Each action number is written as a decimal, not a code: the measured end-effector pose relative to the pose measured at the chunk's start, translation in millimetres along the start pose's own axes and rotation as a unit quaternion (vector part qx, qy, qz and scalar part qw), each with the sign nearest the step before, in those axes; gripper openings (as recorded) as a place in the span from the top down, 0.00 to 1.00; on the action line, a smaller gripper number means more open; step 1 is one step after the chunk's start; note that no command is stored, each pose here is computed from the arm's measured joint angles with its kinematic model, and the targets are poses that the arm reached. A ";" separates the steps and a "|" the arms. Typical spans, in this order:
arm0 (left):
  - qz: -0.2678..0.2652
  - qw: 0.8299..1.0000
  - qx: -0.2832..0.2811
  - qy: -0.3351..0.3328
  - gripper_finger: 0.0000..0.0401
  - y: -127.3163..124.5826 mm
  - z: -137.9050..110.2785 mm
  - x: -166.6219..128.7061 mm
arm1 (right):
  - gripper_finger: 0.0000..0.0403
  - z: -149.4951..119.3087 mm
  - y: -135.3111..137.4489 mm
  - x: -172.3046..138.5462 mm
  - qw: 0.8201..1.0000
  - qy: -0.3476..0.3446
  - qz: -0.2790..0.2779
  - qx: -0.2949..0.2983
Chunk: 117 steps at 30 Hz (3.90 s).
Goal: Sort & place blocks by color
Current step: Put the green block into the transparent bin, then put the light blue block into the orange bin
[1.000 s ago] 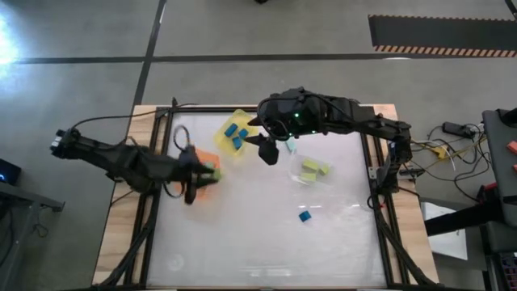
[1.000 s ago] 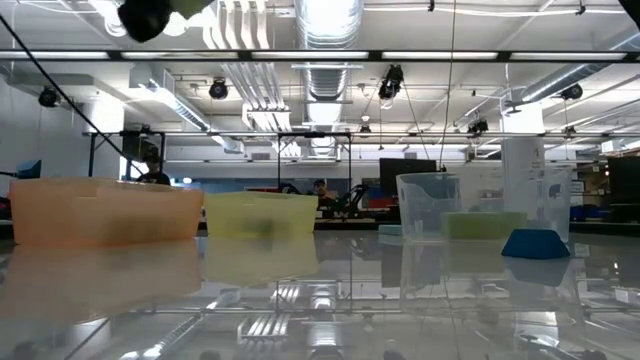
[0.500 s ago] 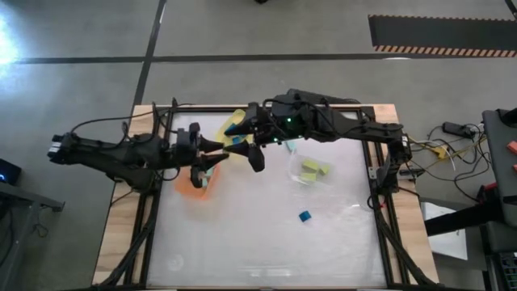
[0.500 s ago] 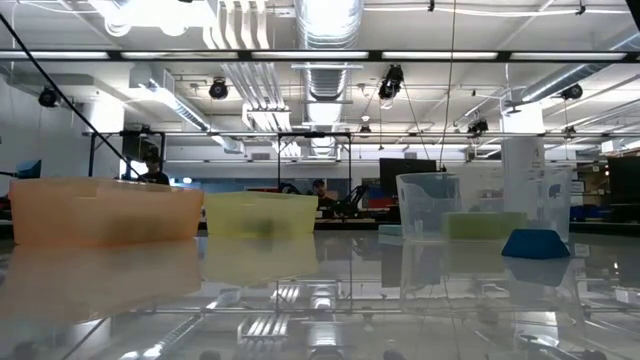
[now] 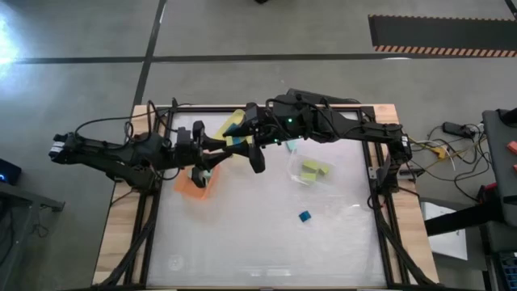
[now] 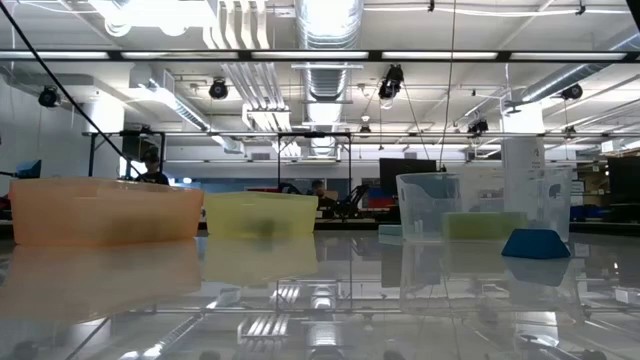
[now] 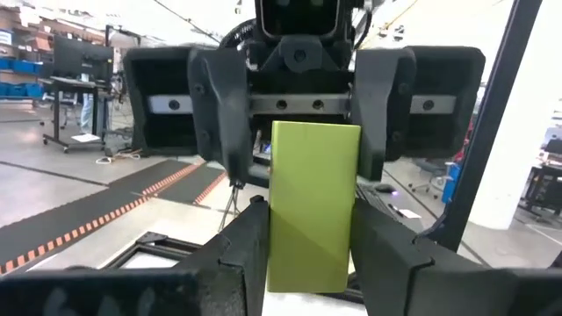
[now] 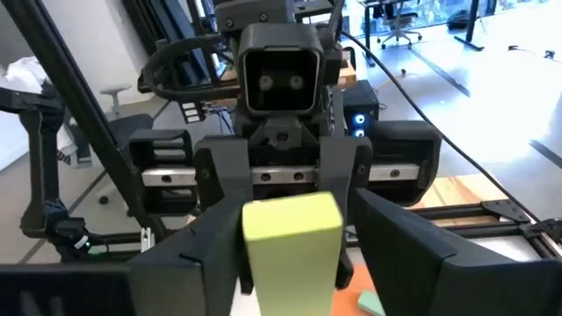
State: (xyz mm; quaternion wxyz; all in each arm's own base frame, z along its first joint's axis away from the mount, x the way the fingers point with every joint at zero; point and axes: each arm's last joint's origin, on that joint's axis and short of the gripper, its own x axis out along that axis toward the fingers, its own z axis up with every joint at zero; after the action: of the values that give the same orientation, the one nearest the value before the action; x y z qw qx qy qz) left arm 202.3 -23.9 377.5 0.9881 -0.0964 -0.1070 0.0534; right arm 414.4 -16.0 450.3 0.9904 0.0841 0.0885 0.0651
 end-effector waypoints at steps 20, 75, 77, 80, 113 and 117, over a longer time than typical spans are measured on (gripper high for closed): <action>0.025 0.999 0.008 0.024 0.33 2.4 -3.8 -2.3 | 0.70 -3.7 0.5 -2.7 0.999 0.030 0.007 0.025; 0.047 0.992 -0.042 0.114 0.31 6.7 -18.2 -11.5 | 0.69 -231.2 -81.1 -99.9 0.765 0.315 -0.391 0.403; 0.047 0.991 -0.042 0.115 0.31 6.6 -19.1 -10.7 | 0.69 -236.8 -81.8 -102.1 0.741 0.282 -0.424 0.438; 0.049 0.991 -0.039 0.120 0.31 6.6 -21.4 -8.9 | 0.69 -246.3 -83.5 -104.0 0.708 0.242 -0.459 0.478; 0.055 0.989 -0.034 0.133 0.30 6.2 -28.8 -2.6 | 0.50 -252.4 -84.8 -102.8 0.678 0.192 -0.470 0.532; 0.056 0.989 -0.034 0.133 0.30 6.2 -29.1 -2.4 | 0.50 -245.8 -82.3 -106.6 0.684 0.183 -0.461 0.535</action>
State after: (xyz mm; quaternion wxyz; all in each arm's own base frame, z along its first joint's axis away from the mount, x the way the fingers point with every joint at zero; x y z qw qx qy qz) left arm 206.0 -23.4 347.9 0.9852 -0.1421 0.0296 0.0913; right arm 274.0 -73.6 214.7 0.6462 0.5346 0.3151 -0.4443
